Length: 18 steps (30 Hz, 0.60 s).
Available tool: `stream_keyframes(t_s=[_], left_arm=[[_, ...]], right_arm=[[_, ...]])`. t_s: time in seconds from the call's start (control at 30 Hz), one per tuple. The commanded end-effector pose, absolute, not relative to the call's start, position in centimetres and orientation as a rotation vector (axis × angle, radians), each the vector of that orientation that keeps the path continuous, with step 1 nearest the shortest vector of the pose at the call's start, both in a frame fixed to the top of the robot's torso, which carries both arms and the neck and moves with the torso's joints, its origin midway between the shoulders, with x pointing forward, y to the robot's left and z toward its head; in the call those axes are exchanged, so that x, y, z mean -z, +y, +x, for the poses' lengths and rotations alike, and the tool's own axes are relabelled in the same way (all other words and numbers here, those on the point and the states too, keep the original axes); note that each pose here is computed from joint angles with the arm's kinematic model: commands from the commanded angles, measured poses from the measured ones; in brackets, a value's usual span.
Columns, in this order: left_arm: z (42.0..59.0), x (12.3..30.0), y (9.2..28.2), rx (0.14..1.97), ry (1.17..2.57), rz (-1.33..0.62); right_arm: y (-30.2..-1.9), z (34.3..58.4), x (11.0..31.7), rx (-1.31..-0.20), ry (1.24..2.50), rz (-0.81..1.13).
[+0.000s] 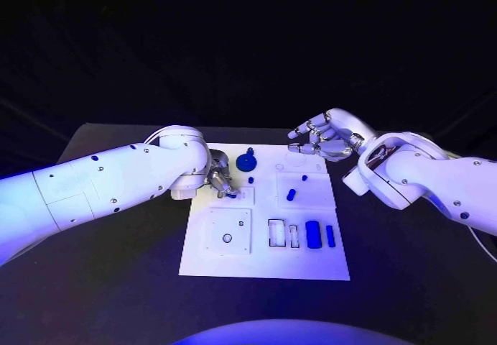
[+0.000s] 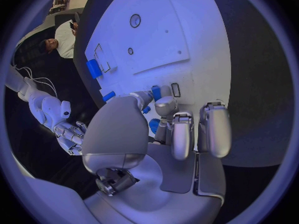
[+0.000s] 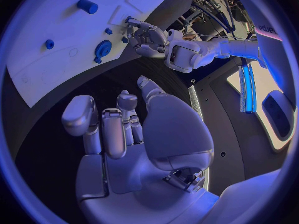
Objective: Assemble the parts on the task board
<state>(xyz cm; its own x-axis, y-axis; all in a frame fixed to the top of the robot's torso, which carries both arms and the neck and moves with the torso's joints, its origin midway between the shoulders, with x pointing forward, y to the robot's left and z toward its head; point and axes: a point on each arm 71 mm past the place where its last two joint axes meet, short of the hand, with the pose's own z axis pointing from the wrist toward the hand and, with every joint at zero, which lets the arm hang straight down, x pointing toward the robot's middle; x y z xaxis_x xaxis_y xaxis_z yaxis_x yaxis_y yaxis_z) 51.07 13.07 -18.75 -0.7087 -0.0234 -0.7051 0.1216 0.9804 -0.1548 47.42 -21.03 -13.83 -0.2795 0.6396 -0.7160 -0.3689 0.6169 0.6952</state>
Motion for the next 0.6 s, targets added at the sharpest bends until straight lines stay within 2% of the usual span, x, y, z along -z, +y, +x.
stream_keyframes(t_s=[0.03,0.6], left_arm=[[50.8,19.33,13.04,0.217,2.377,0.109],[51.24,19.58,12.48,0.239,2.372,0.075]], right_arm=[[-20.86,47.36,13.9,-1.002,1.584,0.219],[-20.83,47.36,13.94,-1.002,1.589,0.22]])
